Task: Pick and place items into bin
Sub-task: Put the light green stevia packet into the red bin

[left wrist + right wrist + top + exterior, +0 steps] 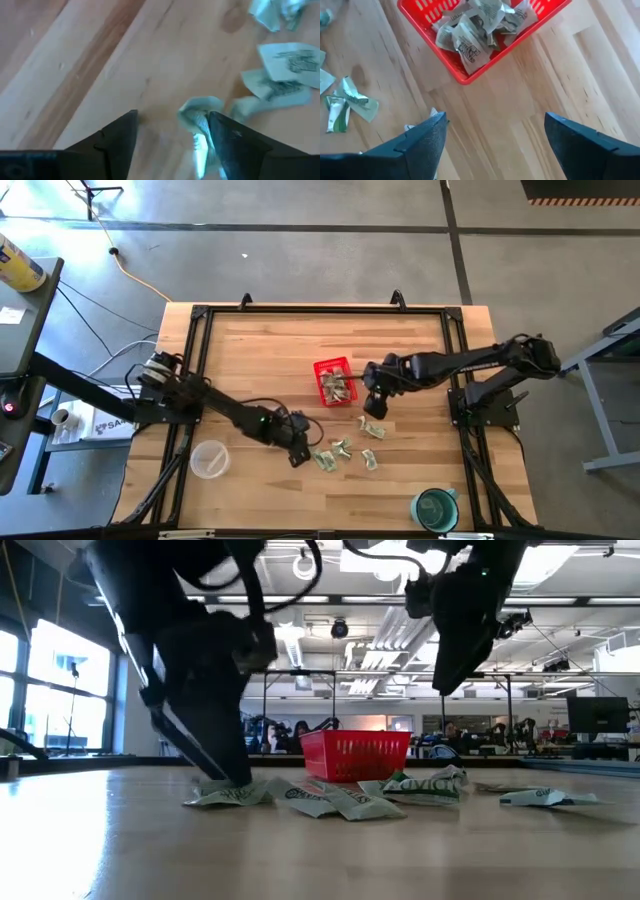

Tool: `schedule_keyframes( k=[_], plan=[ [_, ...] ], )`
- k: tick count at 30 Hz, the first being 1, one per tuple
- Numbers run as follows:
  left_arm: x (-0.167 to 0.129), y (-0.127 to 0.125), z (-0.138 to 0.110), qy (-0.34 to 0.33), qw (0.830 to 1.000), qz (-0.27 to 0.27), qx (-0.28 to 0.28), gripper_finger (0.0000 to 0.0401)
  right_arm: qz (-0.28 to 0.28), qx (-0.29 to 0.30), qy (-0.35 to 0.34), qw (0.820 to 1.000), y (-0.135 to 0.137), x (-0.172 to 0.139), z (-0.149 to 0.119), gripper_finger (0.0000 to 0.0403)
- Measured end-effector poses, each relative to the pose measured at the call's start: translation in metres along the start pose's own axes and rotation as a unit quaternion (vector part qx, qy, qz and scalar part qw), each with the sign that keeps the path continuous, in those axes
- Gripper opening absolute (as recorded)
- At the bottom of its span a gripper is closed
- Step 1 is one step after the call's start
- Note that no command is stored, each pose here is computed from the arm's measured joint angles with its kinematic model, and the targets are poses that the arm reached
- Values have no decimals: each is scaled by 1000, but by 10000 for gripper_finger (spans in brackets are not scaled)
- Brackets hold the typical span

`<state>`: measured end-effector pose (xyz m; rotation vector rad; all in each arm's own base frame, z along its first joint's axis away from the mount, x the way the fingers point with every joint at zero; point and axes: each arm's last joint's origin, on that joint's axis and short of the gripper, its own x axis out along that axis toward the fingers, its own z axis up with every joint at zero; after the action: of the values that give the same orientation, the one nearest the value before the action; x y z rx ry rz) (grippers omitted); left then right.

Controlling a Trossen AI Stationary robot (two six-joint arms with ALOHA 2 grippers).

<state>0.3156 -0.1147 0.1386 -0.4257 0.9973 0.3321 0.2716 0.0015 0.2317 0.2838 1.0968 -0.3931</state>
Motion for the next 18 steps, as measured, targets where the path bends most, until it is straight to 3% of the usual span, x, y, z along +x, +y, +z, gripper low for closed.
schedule_keyframes(
  k=[7, 14, 18],
  plan=[
    [20, 9, 5, 20, 1000, 5, -11, 192, -14, 4, 1, 1000, 6, -2, -6, 322],
    [23, 22, 13, 29, 997, 29, 69, 34, -58, -4, -1, 998, 14, -8, -16, 320],
    [12, 33, 30, 32, 996, 38, 76, 31, -70, 8, -39, 997, 20, -27, -25, 320]
  ],
)
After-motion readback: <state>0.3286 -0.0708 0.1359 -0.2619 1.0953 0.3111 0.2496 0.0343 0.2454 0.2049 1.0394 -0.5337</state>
